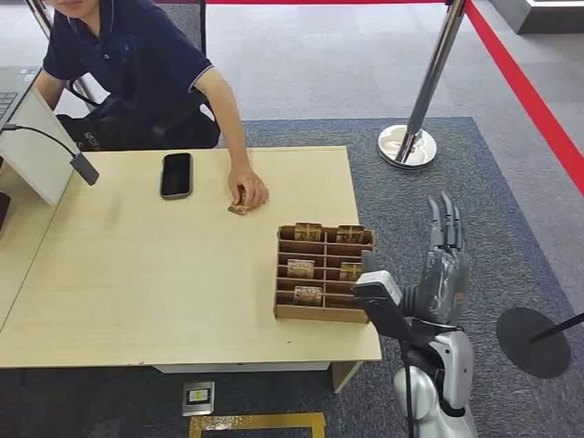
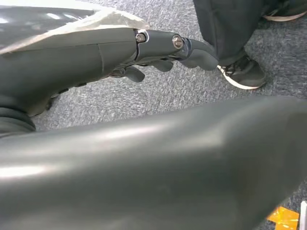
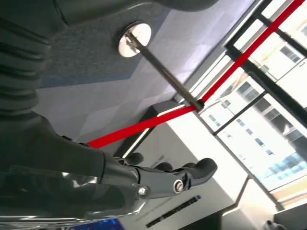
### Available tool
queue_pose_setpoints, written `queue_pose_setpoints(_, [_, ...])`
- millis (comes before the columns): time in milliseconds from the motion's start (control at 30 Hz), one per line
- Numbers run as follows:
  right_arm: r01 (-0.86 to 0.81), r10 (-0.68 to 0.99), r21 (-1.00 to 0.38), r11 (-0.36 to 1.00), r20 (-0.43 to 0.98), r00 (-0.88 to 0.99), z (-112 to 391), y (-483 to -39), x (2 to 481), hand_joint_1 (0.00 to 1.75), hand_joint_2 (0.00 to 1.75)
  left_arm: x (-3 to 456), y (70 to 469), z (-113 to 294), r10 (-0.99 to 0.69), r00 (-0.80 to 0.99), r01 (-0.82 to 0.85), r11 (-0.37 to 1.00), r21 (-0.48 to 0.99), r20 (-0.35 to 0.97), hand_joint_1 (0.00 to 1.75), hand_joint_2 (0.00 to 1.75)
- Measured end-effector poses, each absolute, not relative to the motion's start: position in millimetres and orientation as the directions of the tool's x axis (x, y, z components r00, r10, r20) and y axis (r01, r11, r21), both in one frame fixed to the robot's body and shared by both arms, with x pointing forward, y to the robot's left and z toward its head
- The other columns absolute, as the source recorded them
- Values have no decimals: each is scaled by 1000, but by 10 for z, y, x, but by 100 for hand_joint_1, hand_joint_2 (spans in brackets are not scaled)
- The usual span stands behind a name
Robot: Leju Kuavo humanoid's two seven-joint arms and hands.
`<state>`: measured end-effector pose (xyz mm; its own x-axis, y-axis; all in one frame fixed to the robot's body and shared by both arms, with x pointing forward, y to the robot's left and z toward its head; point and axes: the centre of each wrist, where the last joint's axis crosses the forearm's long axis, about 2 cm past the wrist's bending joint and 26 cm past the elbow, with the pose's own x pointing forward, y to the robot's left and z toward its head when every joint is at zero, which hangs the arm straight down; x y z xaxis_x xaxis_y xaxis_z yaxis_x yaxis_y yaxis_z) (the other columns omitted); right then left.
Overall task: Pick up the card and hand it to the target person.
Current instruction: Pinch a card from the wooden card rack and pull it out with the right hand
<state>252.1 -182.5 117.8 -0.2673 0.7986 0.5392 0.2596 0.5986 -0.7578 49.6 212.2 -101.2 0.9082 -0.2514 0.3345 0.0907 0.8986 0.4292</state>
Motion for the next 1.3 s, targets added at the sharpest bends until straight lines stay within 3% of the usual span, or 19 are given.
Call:
queue_pose_setpoints(433, [202,864,-844,498,460,-205,1281,-1537,2678,24,175,512,2113,-1009,-254,921,107,894,435,296,0,0])
queue_pose_setpoints(733, [170,910,-895,411,393,-130,1204,-1488,2786,48,175,511,2097,-1006,-251,923,108,895,432,290,0,0])
queue_pose_setpoints(867, [149,925,-914,377,365,-105,1155,-1478,2795,78,175,511,2095,-1006,-251,924,107,895,434,290,0,0])
queue_pose_setpoints(1300, [89,942,-939,333,329,-60,1027,-1459,2774,68,175,509,2094,-1006,-252,924,107,894,436,289,0,0])
